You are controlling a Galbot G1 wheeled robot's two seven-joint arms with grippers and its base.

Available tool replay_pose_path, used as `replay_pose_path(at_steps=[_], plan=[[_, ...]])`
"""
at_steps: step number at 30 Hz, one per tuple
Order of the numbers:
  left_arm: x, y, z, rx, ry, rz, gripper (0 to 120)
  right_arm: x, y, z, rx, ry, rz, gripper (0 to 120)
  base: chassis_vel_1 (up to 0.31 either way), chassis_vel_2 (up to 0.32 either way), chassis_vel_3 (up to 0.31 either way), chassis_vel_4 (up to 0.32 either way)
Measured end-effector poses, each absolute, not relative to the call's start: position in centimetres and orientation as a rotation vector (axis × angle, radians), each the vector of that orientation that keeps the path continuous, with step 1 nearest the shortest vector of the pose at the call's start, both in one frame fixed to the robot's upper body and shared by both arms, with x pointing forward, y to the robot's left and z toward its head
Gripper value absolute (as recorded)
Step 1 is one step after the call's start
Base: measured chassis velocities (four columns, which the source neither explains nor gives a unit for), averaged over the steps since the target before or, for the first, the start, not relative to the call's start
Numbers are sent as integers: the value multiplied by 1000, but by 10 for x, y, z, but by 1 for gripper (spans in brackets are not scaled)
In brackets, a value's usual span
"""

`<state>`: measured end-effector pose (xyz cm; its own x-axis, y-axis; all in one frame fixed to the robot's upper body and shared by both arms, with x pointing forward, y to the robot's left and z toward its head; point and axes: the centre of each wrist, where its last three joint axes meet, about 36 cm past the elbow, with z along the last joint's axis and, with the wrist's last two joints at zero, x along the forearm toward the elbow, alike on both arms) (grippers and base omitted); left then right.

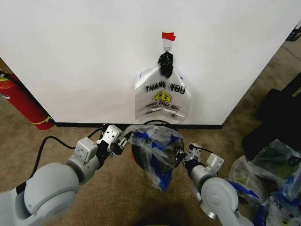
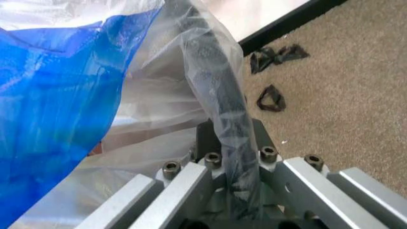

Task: Pick up the garbage bag from the wall and place it over the trash bin.

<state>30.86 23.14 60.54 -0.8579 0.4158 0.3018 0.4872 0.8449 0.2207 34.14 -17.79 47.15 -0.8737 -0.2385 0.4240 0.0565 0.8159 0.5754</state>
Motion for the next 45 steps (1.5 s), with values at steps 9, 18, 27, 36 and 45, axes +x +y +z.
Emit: replay_pose_path(at_steps=[9,18,27,36,45], plan=[[308,231,604,-575,-2711,-136,77,349,-184,473,63,-2521,-875,0,0,0,0,0],[289,215,568,-685,-2522,187,100,355,-186,470,18,-2530,-874,0,0,0,0,0],[289,208,568,-805,-2438,413,96,358,-183,464,-9,-2538,-852,0,0,0,0,0],[283,191,560,-863,-2370,511,93,365,-173,464,-20,-2555,-916,0,0,0,0,0],[276,176,554,-908,-2366,510,93,366,-166,463,-8,-2550,-918,0,0,0,0,0]])
